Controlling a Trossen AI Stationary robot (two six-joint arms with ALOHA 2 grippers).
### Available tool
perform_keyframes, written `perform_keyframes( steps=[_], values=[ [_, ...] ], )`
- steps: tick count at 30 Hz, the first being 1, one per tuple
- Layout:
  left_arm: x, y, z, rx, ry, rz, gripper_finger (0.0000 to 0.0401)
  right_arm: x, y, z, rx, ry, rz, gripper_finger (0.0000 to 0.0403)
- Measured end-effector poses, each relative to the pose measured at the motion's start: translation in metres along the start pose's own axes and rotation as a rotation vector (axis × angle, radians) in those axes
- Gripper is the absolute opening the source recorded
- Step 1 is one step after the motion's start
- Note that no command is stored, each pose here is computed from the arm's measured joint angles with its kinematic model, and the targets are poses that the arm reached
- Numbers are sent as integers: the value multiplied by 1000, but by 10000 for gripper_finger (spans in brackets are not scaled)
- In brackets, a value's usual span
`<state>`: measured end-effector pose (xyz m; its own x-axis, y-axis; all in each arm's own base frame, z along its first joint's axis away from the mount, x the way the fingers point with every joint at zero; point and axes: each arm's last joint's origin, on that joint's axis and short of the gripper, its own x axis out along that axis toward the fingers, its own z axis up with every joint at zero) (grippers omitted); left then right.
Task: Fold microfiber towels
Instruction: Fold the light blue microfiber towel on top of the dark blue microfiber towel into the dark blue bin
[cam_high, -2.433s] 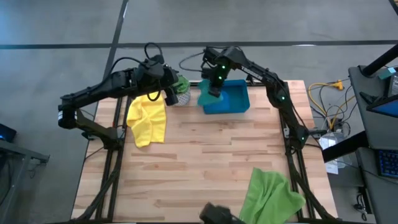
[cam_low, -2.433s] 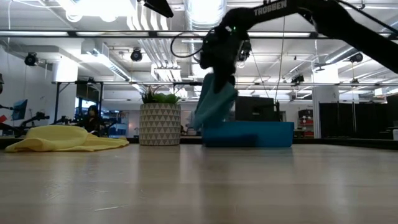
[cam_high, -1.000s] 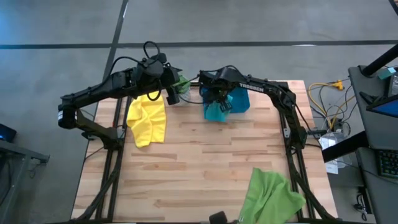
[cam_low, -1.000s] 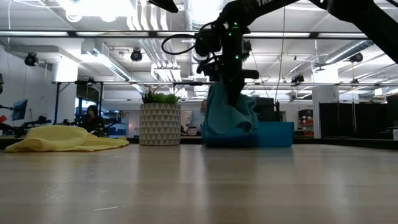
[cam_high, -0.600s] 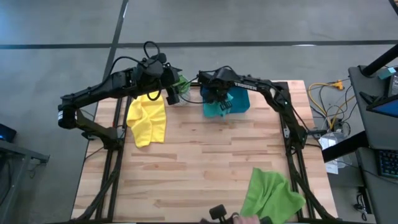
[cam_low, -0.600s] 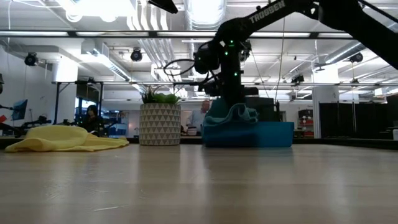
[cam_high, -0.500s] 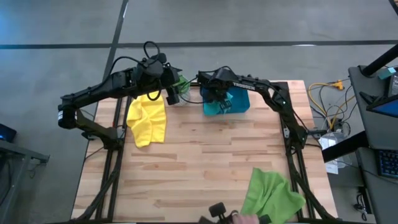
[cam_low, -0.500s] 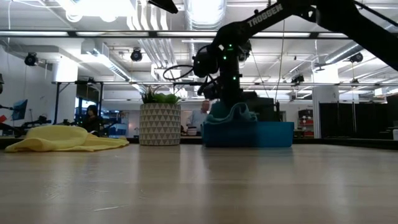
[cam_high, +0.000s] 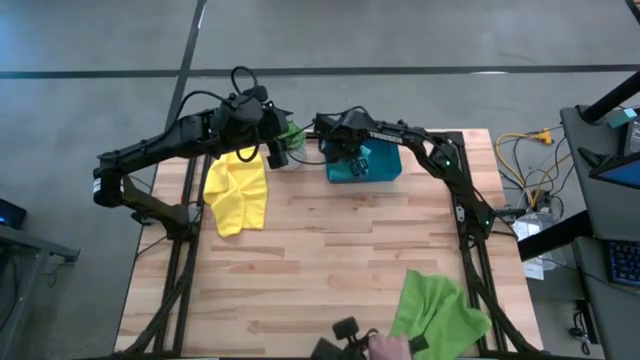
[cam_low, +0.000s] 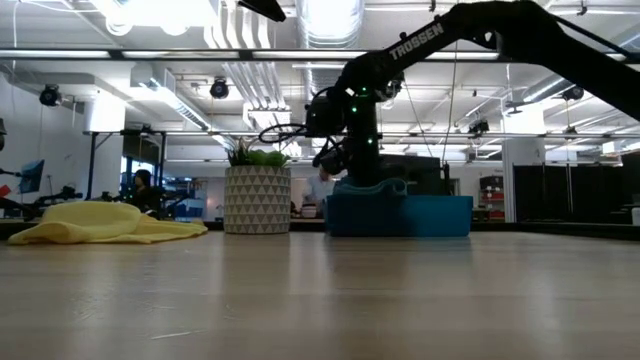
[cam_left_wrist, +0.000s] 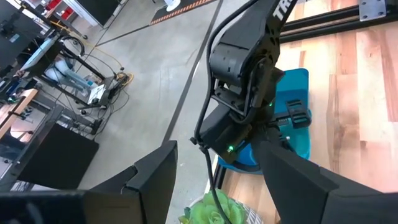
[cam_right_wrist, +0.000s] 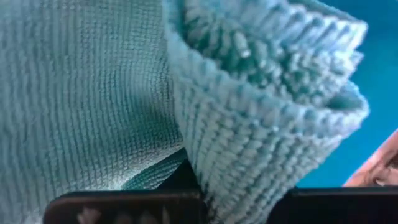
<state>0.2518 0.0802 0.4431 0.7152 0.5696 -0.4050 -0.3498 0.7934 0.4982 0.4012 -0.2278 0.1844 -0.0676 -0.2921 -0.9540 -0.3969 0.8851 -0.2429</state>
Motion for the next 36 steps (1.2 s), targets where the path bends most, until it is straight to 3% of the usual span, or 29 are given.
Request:
perform_keyframes(
  steps=[9,16,28,33,36],
  values=[
    [0,-1,0,-3,-10,-21,215,4,-7,-4,30,21,-36,9],
    [0,-1,1,-5,-18,-41,215,0,-11,-1,158,-73,-3,14],
    [0,-1,1,-5,-22,-49,215,-26,-34,-17,245,-120,-48,106],
    [0,-2,1,-7,-30,-69,215,-32,-36,-33,333,-73,10,133],
    [0,-2,1,-7,-31,-73,215,-32,-37,-46,445,-50,81,138]
  ],
)
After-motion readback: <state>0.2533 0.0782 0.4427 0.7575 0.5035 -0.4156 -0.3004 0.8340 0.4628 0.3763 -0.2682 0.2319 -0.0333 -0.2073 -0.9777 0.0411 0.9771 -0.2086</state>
